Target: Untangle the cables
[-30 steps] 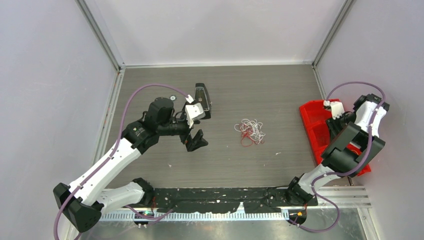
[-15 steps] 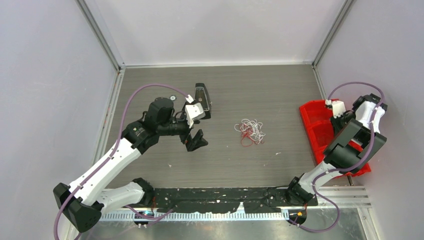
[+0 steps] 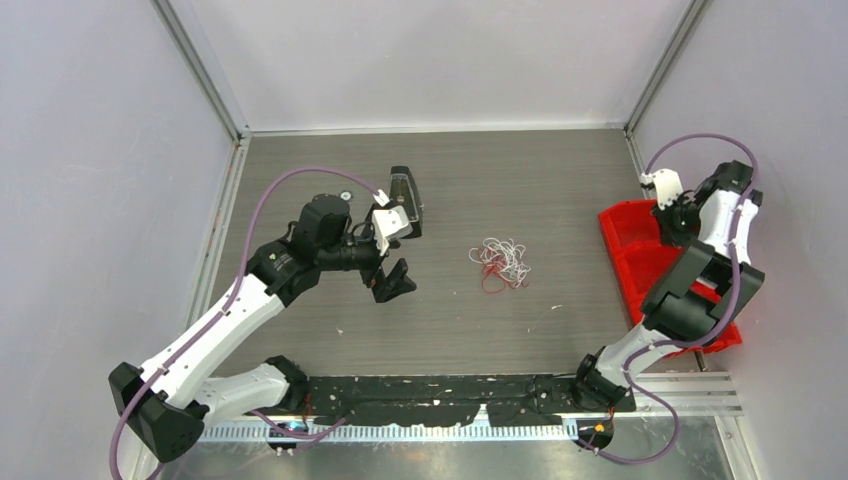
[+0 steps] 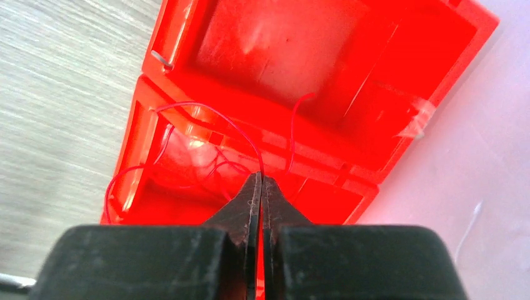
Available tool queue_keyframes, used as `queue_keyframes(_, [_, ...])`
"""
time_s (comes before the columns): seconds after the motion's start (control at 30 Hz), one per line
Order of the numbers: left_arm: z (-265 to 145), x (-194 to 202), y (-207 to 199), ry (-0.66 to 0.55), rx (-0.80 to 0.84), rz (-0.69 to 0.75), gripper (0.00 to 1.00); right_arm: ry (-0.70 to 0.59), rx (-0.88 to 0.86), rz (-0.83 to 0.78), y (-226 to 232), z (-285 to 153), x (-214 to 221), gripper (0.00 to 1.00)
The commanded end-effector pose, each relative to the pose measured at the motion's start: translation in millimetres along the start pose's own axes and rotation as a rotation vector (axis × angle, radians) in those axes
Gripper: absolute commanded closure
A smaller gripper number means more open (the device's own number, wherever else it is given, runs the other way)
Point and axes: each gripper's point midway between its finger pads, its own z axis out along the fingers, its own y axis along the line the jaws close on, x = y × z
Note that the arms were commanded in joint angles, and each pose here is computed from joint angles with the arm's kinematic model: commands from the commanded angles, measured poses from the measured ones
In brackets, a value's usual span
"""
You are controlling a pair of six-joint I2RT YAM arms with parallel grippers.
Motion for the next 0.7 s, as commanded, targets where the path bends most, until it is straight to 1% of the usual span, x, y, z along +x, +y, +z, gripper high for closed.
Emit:
queue_keyframes(0.0, [-7, -16, 4, -0.028, -0.023, 0.034, 0.00, -0.095, 0.175, -0.215, -25, -4, -20, 0.95])
queue_keyframes(0.13, [-6, -12, 4, -0.019, -0.027, 0.029, 0.00, -0.139, 0.290, -0.373, -33, 2, -15, 0.95])
queue_keyframes(0.17, [-6, -11, 5, -0.017, -0.027, 0.026, 0.01, -0.143, 0.285, -0.406, -29, 7, -10, 0.95])
queue_keyframes(0.27, [-7, -12, 5, -0.017, -0.034, 0.028, 0.00, -0.163, 0.324, -0.466, -32, 1, -7, 0.94])
queue_keyframes(0.4, [-7, -13, 7, -0.014, -0.039, 0.029, 0.00, -0.185, 0.323, -0.495, -34, -8, 7, 0.95])
queue_keyframes(0.53, [-6, -14, 7, -0.015, -0.037, 0.027, 0.00, -0.158, 0.301, -0.516, -35, -10, 30, 0.95])
queue_keyframes(0.67, [-4, -15, 8, -0.013, -0.036, 0.027, 0.00, -0.119, 0.242, -0.527, -28, 0, 47, 0.95])
